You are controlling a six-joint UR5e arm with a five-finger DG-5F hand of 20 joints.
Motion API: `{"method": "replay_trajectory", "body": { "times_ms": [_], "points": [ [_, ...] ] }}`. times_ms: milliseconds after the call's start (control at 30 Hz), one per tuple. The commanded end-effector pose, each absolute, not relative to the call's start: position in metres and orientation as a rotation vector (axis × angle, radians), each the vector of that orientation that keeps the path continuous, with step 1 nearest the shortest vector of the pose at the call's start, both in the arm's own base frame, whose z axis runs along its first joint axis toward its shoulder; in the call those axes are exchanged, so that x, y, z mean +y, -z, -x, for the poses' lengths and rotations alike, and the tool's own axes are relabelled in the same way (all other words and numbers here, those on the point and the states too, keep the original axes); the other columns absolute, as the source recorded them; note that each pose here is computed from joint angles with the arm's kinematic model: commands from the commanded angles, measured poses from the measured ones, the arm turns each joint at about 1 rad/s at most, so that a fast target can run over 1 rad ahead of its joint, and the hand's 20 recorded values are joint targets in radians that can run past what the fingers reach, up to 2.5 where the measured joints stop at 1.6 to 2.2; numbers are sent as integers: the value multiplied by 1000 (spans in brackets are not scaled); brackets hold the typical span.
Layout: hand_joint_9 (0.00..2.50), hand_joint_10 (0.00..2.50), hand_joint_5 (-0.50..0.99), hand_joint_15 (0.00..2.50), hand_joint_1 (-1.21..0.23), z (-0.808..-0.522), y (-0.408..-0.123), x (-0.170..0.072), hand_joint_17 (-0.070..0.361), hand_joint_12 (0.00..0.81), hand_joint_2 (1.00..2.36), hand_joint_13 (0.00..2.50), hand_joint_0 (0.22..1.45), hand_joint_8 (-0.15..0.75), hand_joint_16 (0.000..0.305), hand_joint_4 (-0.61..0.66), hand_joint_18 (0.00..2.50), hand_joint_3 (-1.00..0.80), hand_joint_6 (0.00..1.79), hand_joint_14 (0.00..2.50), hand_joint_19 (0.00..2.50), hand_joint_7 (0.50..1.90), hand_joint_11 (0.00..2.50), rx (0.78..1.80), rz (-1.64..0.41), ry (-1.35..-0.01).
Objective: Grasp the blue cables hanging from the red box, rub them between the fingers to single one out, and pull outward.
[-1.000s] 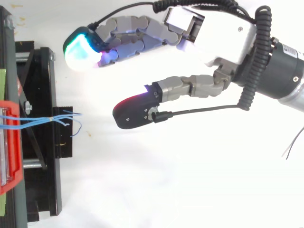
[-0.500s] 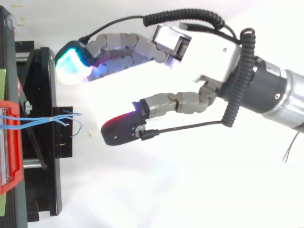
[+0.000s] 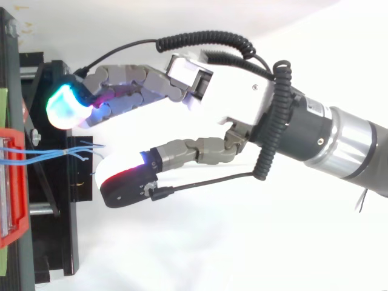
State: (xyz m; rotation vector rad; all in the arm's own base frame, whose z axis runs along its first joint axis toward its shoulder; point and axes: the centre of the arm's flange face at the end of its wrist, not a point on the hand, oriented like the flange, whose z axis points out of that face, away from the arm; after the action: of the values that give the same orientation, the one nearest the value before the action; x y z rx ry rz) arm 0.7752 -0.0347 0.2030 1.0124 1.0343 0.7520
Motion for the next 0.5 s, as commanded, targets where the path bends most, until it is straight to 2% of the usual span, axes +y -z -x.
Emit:
{"method": "replay_trajectory", "body": {
  "times_ms": [0,467],
  "points": [
    [773,7,-164,196,-646,-779,-198,-32,136,364,1001,576,535,283,61,300,458,-485,502,8,263,709,177,1017,-1010,-773],
    [777,7,-160,210,-646,-785,-203,-19,131,348,1000,586,535,283,58,295,468,-489,502,8,286,724,185,1035,-930,-847]
  ]
}}
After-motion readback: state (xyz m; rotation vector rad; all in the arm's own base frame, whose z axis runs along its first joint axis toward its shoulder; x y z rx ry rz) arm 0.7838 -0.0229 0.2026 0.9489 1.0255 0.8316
